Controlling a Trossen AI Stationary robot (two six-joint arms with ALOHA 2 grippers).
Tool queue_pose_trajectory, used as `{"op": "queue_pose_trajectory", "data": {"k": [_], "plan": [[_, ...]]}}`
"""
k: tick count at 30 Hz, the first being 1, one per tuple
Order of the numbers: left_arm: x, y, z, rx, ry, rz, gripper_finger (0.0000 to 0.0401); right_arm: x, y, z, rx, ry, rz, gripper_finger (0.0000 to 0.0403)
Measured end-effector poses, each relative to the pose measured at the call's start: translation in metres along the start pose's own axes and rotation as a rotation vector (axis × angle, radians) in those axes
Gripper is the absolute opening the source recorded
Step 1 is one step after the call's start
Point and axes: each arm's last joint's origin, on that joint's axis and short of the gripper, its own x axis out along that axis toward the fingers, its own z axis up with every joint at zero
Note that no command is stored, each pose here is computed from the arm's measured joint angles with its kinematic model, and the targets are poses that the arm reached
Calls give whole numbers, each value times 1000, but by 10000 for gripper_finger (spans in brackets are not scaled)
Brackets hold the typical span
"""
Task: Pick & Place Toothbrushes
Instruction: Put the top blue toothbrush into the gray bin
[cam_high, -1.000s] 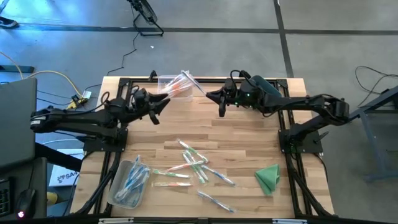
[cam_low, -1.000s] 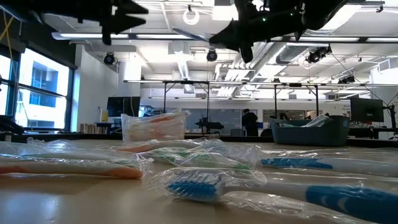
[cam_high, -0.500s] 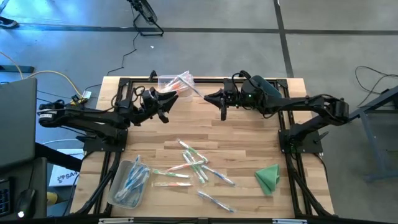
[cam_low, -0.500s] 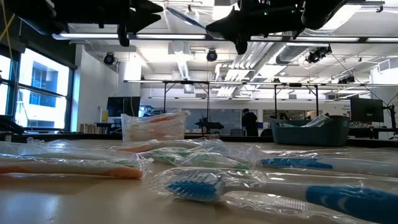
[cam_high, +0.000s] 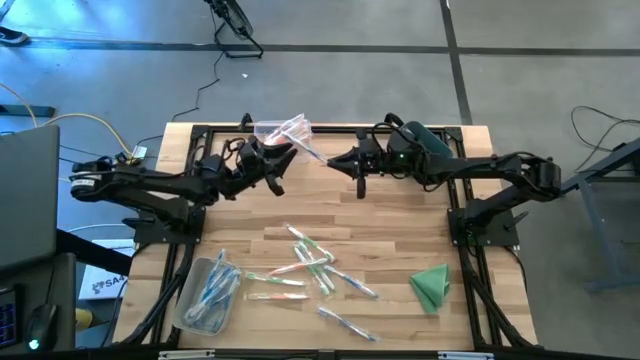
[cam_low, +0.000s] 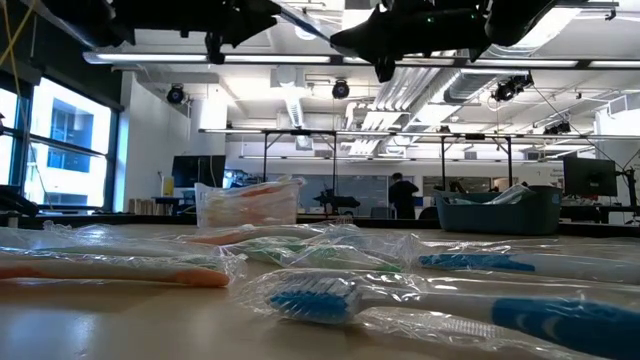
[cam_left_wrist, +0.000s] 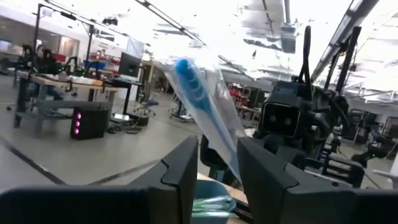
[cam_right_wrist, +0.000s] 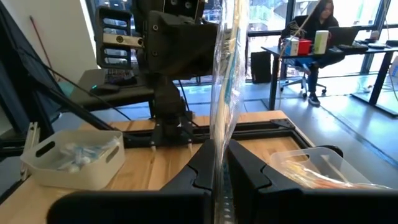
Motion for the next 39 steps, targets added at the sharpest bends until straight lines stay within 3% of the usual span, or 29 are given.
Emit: {"op": "queue_pose_trajectory", "data": {"k": [22, 32, 36, 39], "plan": [[22, -9, 0, -31, 15, -21, 107, 0, 1, -4, -36, 39, 6, 13], [22, -10, 2, -43, 3, -42, 25, 0, 1, -4, -36, 41, 2, 12], [22, -10, 1, -43, 4, -40, 27, 0, 1, -4, -42, 41, 10, 18], [22, -10, 1, -42, 6, -41, 30, 0, 2, -4, -44, 37, 17, 55]]}}
